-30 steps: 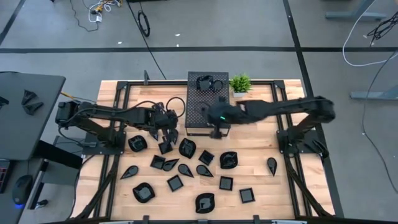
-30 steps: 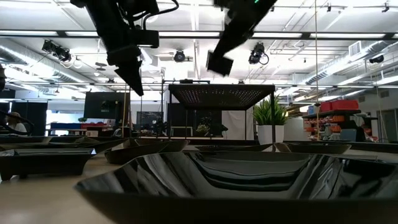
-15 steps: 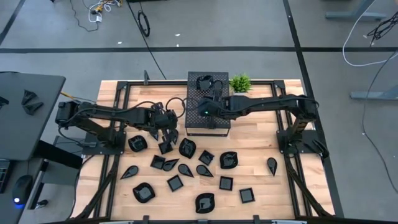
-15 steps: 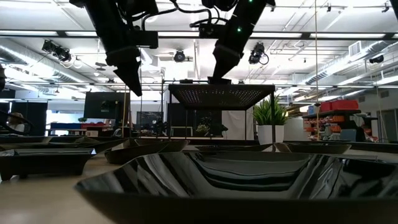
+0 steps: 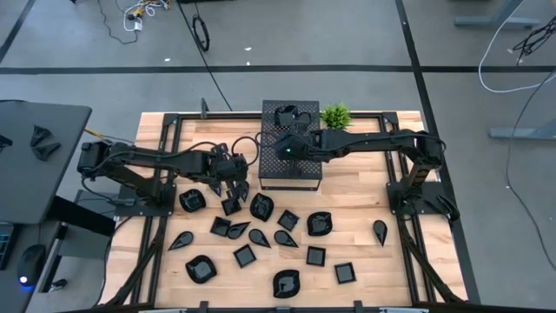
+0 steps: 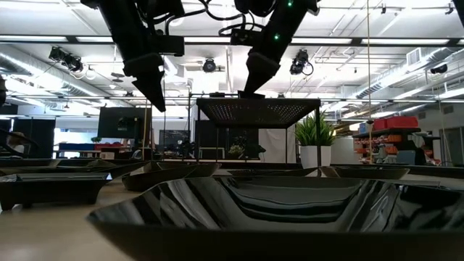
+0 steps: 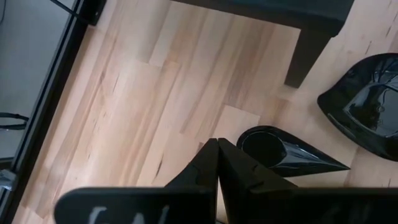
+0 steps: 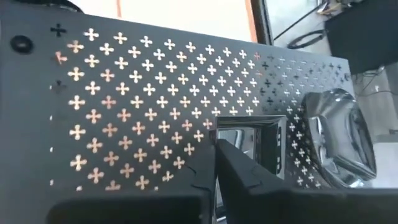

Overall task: Pick & Place Mini shaped plates
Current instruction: Put the black square plate on the shelf, then stack the black drop-shaped plate on top of the black drop-shaped plate on the shelf

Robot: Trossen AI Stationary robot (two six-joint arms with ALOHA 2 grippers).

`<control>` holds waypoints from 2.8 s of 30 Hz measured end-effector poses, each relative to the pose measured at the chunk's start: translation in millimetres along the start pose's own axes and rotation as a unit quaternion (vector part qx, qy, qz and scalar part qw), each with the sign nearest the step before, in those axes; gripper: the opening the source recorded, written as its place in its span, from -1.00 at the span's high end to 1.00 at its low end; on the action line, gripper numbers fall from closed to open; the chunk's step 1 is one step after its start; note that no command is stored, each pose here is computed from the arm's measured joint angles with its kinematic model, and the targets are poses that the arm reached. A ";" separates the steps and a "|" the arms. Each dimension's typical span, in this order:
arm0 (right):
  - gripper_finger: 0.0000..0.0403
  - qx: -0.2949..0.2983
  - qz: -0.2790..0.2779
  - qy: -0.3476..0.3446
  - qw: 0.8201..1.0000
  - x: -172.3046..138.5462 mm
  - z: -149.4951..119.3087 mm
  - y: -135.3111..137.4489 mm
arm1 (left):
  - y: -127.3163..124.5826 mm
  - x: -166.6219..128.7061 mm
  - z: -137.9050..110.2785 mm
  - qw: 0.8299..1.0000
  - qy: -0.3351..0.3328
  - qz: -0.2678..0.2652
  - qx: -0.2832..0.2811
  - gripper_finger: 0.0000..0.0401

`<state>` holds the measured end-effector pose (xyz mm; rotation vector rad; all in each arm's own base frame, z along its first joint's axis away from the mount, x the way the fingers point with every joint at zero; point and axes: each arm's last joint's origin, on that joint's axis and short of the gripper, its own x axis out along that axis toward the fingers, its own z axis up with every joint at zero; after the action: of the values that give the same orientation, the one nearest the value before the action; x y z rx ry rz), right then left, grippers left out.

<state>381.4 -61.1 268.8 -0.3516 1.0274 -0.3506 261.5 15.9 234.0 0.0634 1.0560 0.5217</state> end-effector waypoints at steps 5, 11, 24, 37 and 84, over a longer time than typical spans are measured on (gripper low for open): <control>0.88 -0.004 0.000 0.003 1.000 5.6 -0.2 0.1 | 0.0 0.0 0.0 1.000 0.000 0.000 0.000 0.93; 0.88 -0.004 0.000 0.005 1.000 6.5 -0.5 0.0 | 0.0 0.0 0.0 1.000 0.000 0.000 0.001 0.93; 0.69 -0.007 0.015 0.000 1.000 4.6 -1.5 -3.7 | 0.0 0.0 0.0 1.000 0.000 0.000 0.000 0.93; 0.48 0.017 0.071 -0.056 0.996 -130.0 -23.4 4.3 | -15.2 -6.4 -6.3 0.998 0.020 -0.059 0.000 0.93; 0.31 -0.087 0.306 0.296 0.901 -163.1 -236.8 199.5 | -79.7 -47.2 3.7 0.973 -0.179 -0.122 0.079 0.93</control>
<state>121.0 160.2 193.5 -0.0576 1.7099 0.2291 276.7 -74.0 250.7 0.1600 0.7350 0.1923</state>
